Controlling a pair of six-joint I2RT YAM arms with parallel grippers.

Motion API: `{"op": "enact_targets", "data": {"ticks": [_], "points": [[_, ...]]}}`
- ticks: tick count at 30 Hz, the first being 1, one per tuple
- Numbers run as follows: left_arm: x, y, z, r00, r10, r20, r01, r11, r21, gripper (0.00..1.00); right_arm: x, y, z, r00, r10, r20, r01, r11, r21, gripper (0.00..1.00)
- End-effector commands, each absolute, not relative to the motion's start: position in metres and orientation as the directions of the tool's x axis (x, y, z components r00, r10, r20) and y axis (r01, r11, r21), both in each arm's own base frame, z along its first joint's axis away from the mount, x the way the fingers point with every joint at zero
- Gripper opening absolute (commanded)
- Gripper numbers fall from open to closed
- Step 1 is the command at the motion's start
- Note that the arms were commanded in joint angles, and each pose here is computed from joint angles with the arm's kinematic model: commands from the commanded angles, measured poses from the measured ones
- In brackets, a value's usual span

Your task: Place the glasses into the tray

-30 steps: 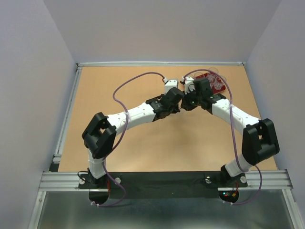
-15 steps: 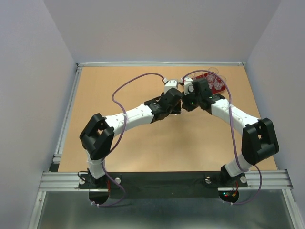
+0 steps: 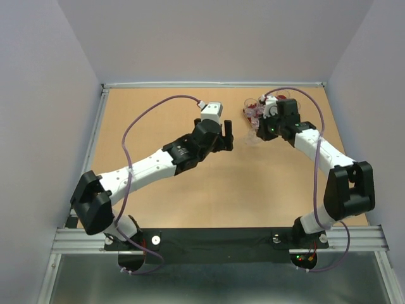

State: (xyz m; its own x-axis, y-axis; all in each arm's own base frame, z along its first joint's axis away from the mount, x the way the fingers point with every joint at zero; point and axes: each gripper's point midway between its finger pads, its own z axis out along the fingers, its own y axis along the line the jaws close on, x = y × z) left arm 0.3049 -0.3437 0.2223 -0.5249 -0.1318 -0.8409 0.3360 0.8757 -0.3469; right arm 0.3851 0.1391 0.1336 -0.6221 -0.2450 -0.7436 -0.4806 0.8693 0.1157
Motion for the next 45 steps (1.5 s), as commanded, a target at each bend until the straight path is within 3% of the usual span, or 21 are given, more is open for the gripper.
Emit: {"op": "enact_targets", "data": {"ticks": [1, 6, 14, 26, 45], "points": [[0.308, -0.301, 0.270, -0.353, -0.117, -0.928, 0.329, 0.913, -0.240, 0.87, 0.408, 0.108, 0.165, -0.561, -0.123, -0.819, -0.376, 0.919, 0.119, 0.01], [0.311, -0.237, 0.289, -0.259, -0.025, -0.966, 0.218, 0.972, -0.084, 0.99, 0.424, 0.063, 0.175, -0.508, 0.023, -0.861, -0.169, 0.977, 0.126, 0.00], [0.304, -0.137, 0.300, -0.177, 0.094, -0.980, 0.072, 0.994, 0.082, 0.99, 0.443, 0.019, 0.163, -0.460, 0.193, -0.867, 0.136, 0.980, 0.146, 0.00], [0.283, -0.098, 0.282, -0.111, 0.070, -0.991, 0.012, 0.998, 0.069, 0.99, 0.475, 0.007, 0.167, -0.377, 0.243, -0.894, 0.189, 0.965, 0.183, 0.01], [0.280, -0.089, 0.287, -0.092, 0.047, -0.995, -0.002, 0.999, 0.047, 0.99, 0.531, 0.002, 0.133, -0.418, 0.262, -0.870, 0.223, 0.958, 0.181, 0.02]]}}
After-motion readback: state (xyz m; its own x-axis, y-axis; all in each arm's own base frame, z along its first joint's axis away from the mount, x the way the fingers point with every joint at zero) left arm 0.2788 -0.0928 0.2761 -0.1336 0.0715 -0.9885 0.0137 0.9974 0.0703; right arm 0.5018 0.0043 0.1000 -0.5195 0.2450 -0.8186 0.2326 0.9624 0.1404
